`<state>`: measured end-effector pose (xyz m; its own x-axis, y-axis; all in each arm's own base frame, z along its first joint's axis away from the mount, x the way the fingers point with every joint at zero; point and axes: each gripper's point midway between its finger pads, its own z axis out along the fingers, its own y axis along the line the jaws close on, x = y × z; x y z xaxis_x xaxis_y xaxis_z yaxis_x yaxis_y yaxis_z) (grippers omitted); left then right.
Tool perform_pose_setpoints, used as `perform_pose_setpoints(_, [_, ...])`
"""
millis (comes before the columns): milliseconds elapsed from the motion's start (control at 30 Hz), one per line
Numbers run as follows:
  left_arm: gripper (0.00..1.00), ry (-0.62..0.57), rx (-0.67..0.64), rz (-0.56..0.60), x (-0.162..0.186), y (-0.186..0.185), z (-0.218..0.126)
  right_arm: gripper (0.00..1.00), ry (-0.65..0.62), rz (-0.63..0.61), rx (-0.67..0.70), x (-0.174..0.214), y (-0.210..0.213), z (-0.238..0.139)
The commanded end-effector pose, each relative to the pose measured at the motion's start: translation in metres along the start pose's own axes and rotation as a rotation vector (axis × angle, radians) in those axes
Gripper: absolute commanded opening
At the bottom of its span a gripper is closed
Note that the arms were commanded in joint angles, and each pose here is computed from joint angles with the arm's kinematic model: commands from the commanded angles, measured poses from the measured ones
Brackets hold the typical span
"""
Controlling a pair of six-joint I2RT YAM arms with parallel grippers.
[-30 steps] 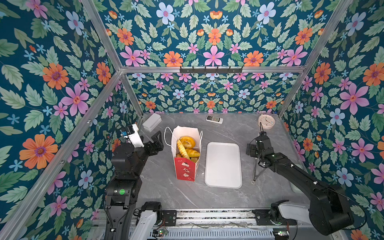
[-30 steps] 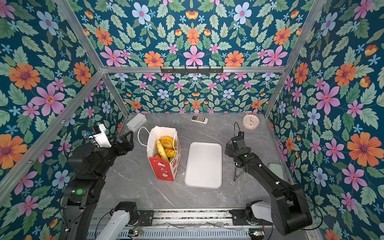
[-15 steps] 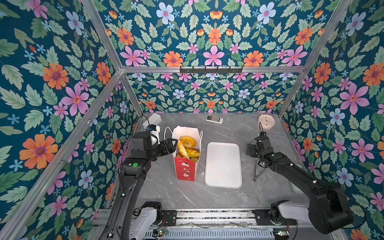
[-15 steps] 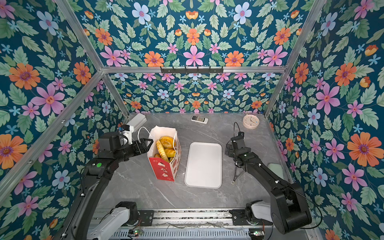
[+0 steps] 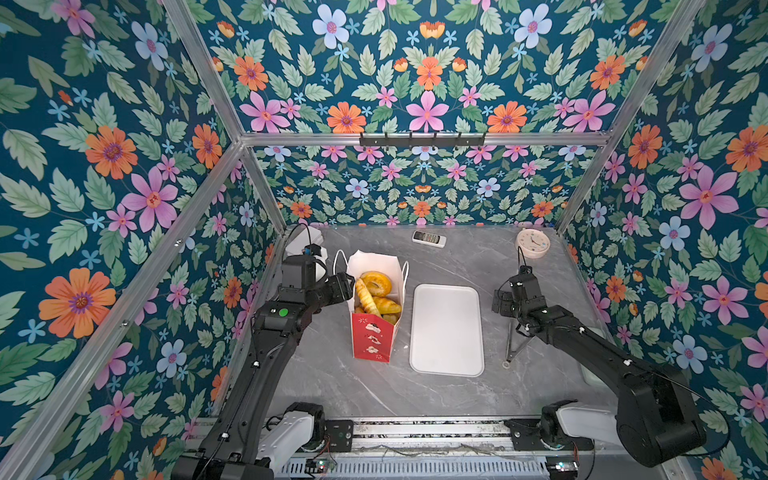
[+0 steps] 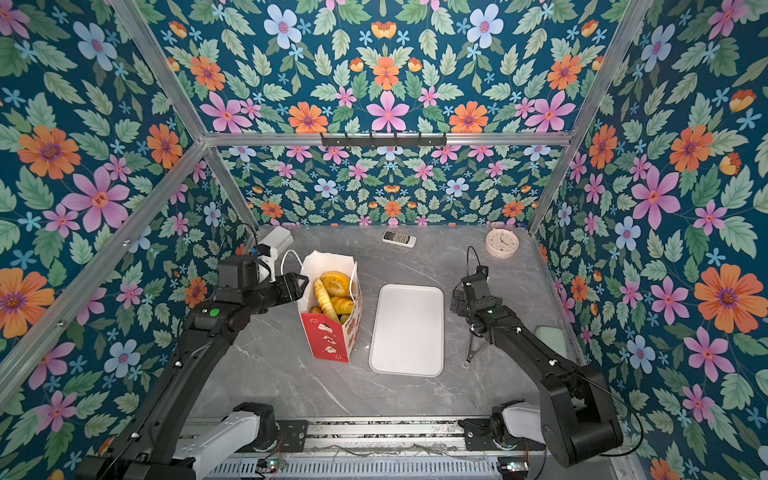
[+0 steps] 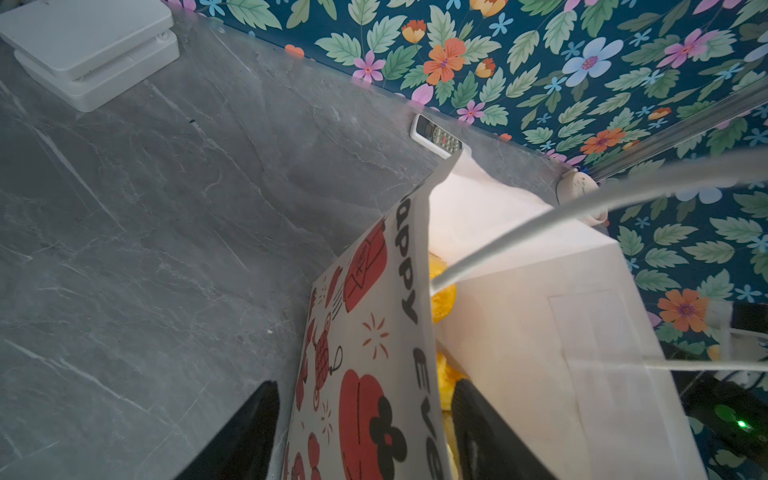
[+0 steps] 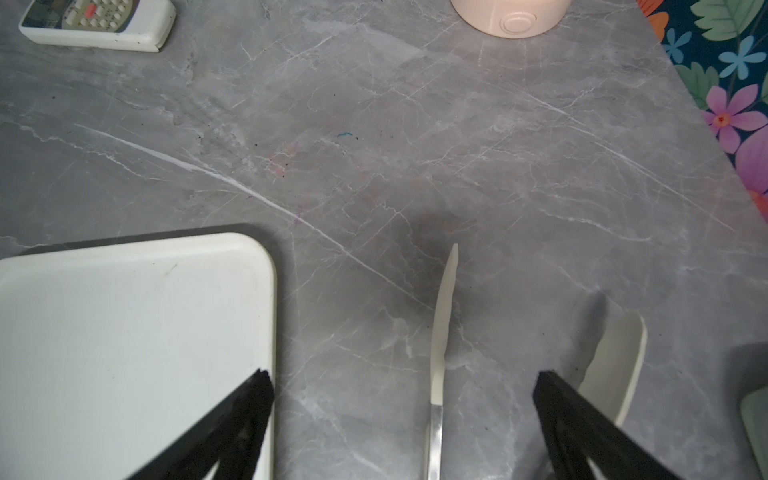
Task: Take the fake bread out of the paper bag
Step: 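Reach the left gripper to the bag rim while the right approaches the tongs, then tilt the bag toward the tray with left gripper while right grasps tongs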
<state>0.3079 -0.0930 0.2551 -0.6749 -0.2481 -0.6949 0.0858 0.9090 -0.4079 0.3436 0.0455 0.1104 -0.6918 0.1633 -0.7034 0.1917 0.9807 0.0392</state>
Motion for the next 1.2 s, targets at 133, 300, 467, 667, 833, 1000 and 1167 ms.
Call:
perform_pose_setpoints(133, [0.56, -0.016, -0.022, 0.014, -0.007, 0.0, 0.005, 0.99, -0.014, 0.012, 0.013, -0.006, 0.0, 0.001])
perform_pose_setpoints(300, [0.26, -0.026, -0.016, 0.011, -0.009, -0.003, 0.004, 0.99, -0.003, 0.008, 0.018, -0.006, 0.0, 0.003])
perform_pose_setpoints(467, [0.0, -0.056, 0.0, 0.002, -0.017, -0.007, 0.002, 0.99, 0.013, 0.002, 0.022, -0.005, 0.001, 0.006])
perform_pose_setpoints(667, [0.0, -0.108, -0.032, 0.005, -0.033, -0.005, 0.0, 0.99, 0.027, -0.001, 0.029, -0.005, 0.002, 0.008])
perform_pose_setpoints(833, [0.0, -0.16, -0.104, 0.07, -0.065, -0.002, 0.002, 0.99, 0.025, -0.005, 0.052, -0.007, -0.001, 0.009])
perform_pose_setpoints(1000, [0.0, -0.213, -0.15, 0.157, -0.107, -0.008, 0.012, 0.99, 0.038, -0.022, 0.099, -0.006, -0.01, 0.007])
perform_pose_setpoints(1167, [0.0, -0.212, -0.123, 0.235, -0.13, -0.017, 0.052, 0.99, 0.052, -0.035, 0.147, -0.003, -0.021, 0.0])
